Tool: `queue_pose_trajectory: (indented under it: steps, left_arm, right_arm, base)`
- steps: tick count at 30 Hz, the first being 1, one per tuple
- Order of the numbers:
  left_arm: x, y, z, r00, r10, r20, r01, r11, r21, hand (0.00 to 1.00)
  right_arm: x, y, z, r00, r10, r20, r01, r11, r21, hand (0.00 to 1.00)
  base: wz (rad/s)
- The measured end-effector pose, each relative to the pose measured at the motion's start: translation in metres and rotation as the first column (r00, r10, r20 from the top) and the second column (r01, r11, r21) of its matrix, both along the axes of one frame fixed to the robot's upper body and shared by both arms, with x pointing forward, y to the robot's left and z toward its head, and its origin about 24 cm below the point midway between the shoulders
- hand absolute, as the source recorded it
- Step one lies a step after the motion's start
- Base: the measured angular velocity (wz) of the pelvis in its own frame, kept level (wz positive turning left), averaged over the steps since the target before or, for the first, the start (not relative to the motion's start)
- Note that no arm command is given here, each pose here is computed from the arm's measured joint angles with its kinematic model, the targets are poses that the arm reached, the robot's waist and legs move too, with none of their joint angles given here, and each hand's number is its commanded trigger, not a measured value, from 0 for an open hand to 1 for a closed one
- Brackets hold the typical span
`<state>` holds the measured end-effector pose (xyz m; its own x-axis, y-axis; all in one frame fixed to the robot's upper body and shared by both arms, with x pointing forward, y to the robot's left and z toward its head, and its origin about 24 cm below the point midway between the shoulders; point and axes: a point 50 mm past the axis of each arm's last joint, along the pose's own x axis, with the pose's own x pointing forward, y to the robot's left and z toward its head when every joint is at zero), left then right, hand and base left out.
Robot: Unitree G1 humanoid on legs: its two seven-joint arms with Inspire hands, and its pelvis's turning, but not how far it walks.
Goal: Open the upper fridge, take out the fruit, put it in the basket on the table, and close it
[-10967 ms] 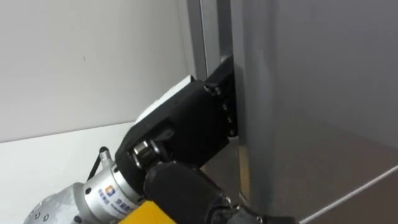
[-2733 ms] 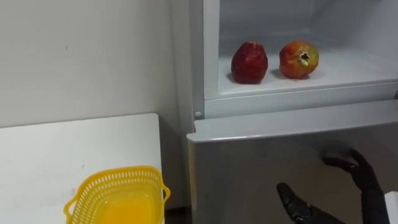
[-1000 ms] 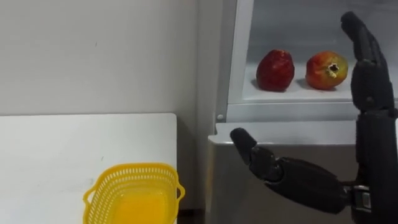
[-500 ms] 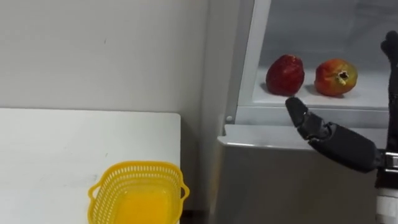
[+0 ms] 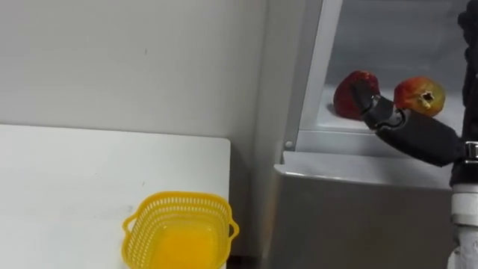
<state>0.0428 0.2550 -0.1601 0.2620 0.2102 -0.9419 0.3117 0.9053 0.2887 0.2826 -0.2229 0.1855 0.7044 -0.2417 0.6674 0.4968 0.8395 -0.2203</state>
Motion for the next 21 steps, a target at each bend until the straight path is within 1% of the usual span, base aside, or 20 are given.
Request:
queue_pose_trajectory:
  steps: [5,6,9,13,16,19,21]
  left_arm:
    - [-0.004,0.002,0.000,0.999,-0.006,-0.031,0.006,1.000,0.013,0.00]
    - [-0.004,0.002,0.000,0.999,-0.005,-0.035,0.006,1.000,0.014,0.00]
    - [-0.008,0.003,0.000,0.997,-0.050,-0.066,0.053,0.998,0.032,0.00]
    - [-0.008,0.002,-0.001,0.993,-0.081,-0.083,0.084,0.996,0.028,0.00]
    - [-0.009,0.003,-0.001,0.992,-0.090,-0.092,0.093,0.995,0.033,0.00]
    - [-0.008,0.003,-0.001,0.992,-0.089,-0.093,0.092,0.995,0.035,0.00]
    - [-0.007,0.003,0.000,0.992,-0.089,-0.092,0.092,0.995,0.036,0.00]
  right_arm:
    - [0.009,-0.004,-0.004,0.998,-0.013,-0.065,0.014,1.000,0.002,0.00]
    - [0.009,-0.004,-0.003,0.998,-0.011,-0.064,0.011,1.000,0.001,0.00]
    - [0.015,-0.004,0.002,0.998,0.007,-0.069,-0.007,1.000,0.005,0.00]
    - [0.022,-0.008,0.011,0.997,0.029,-0.073,-0.028,0.999,0.019,0.00]
    - [0.025,-0.012,0.023,0.998,0.039,-0.052,-0.037,0.999,0.029,0.00]
    - [0.024,-0.016,0.027,0.998,0.028,-0.048,-0.028,1.000,0.007,0.00]
    - [0.025,-0.017,0.026,0.998,0.034,-0.058,-0.033,0.999,0.014,0.00]
  base:
    - [0.09]
    - [0.05]
    - [0.00]
    - [0.00]
    - [0.00]
    - [0.00]
    - [0.00]
